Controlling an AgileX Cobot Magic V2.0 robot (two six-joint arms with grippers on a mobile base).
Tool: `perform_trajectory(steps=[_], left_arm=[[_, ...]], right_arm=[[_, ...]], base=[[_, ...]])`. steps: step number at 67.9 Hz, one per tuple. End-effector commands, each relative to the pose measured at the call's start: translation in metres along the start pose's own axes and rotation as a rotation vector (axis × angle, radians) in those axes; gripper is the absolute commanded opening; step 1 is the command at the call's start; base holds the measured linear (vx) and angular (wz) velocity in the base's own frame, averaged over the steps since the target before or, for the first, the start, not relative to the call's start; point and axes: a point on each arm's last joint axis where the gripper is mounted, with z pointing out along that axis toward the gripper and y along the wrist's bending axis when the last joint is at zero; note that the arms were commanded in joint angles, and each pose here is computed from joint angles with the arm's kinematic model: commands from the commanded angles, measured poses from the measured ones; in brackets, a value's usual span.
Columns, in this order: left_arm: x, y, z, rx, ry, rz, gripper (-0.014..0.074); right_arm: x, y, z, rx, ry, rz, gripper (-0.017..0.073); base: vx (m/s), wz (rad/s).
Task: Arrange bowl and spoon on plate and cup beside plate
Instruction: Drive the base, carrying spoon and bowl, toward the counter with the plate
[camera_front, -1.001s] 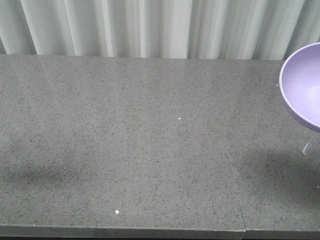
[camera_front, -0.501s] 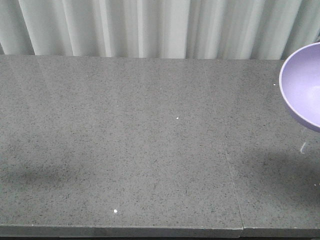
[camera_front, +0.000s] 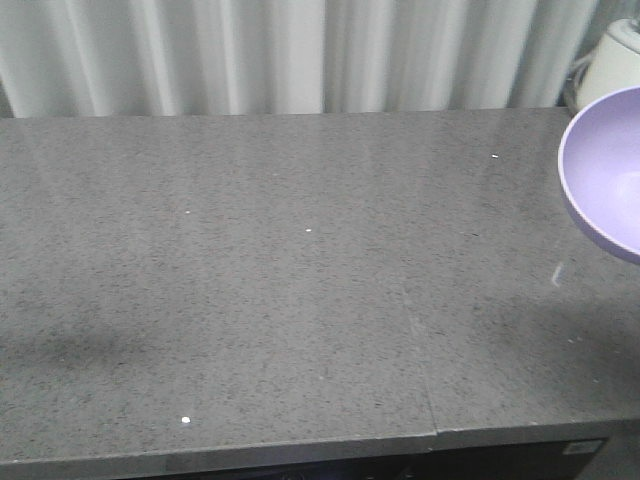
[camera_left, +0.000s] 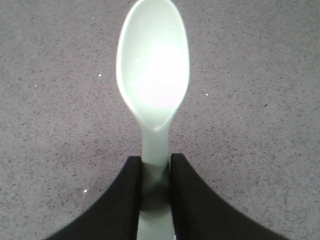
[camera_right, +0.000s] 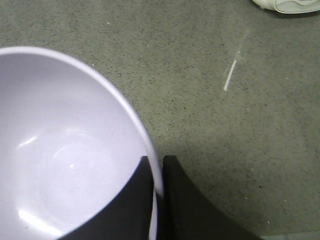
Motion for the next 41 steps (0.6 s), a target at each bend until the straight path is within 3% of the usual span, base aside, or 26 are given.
perform_trajectory(steps=[1, 41], left_arm=[[-0.0035, -0.0005, -0.0149, 0.013, -0.071, 0.003, -0.0006], [-0.0035, -0.0005, -0.0149, 0.013, -0.071, 0.003, -0.0006]], right_arm=[[-0.0091, -0.0009, -0.0103, 0.009, -0.095, -0.013, -0.0006], [-0.0091, -0.0009, -0.0103, 0.009, -0.095, -0.013, -0.0006]], base=[[-0.03, -0.29], [-0.05, -0.4]])
